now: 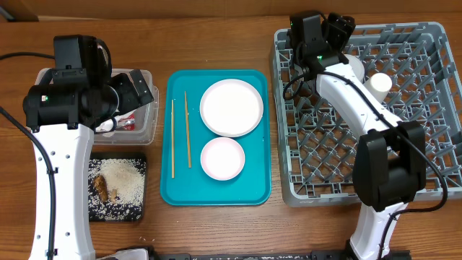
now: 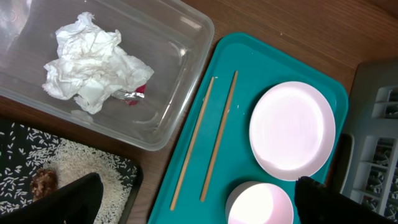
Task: Sort waste into correct bins and load items into the dishwasher
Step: 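Move the right gripper back to the small pink plate on the tray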
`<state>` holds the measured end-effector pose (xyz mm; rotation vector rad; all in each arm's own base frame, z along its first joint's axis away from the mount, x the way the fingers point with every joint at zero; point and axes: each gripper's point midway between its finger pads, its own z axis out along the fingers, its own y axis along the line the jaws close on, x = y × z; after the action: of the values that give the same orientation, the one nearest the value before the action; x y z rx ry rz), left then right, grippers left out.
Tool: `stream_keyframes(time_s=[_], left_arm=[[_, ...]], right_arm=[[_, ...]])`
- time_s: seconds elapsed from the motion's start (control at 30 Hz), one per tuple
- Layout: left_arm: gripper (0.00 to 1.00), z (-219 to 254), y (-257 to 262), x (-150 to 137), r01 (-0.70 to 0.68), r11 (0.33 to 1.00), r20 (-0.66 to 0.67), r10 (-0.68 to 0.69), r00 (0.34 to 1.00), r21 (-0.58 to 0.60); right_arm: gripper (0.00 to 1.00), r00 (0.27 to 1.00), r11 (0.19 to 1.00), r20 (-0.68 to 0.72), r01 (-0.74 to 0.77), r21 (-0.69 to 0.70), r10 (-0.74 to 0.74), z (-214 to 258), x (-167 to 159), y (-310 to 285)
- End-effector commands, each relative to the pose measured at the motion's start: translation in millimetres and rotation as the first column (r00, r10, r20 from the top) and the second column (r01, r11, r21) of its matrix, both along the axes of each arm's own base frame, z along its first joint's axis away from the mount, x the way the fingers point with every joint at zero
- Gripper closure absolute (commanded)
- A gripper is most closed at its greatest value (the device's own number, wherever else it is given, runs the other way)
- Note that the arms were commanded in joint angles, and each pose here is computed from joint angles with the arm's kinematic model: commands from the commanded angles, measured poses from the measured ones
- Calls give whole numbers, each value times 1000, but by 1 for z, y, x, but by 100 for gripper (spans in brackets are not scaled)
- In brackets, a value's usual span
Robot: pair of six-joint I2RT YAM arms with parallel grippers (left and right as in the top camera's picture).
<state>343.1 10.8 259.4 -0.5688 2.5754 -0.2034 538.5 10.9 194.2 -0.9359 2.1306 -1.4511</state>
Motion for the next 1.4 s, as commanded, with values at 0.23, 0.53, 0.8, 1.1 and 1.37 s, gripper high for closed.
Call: stream_keyframes(time_s=[0.23,0.53,0.8,1.1,1.37], left_arm=[[0,6,-1,1,-4,1000,17,4,1000,-1],[0,6,-1,1,-3,1000,17,4,1000,-2],[0,6,-1,1,-4,1000,17,4,1000,-1],[0,6,-1,1,-4,1000,16,4,1000,-2],[0,6,-1,1,-4,1000,17,4,1000,-1]], right_arm=[[13,928,918,350,-23,396,-128,78,-15,12],[12,976,493,220,-192,849,2,81,-58,91],[0,950,-46,-131,150,988,282,52,-138,189],[0,889,-182,-279,361,914,363,50,-173,214],[7,897,-147,-331,384,911,292,34,-170,222]])
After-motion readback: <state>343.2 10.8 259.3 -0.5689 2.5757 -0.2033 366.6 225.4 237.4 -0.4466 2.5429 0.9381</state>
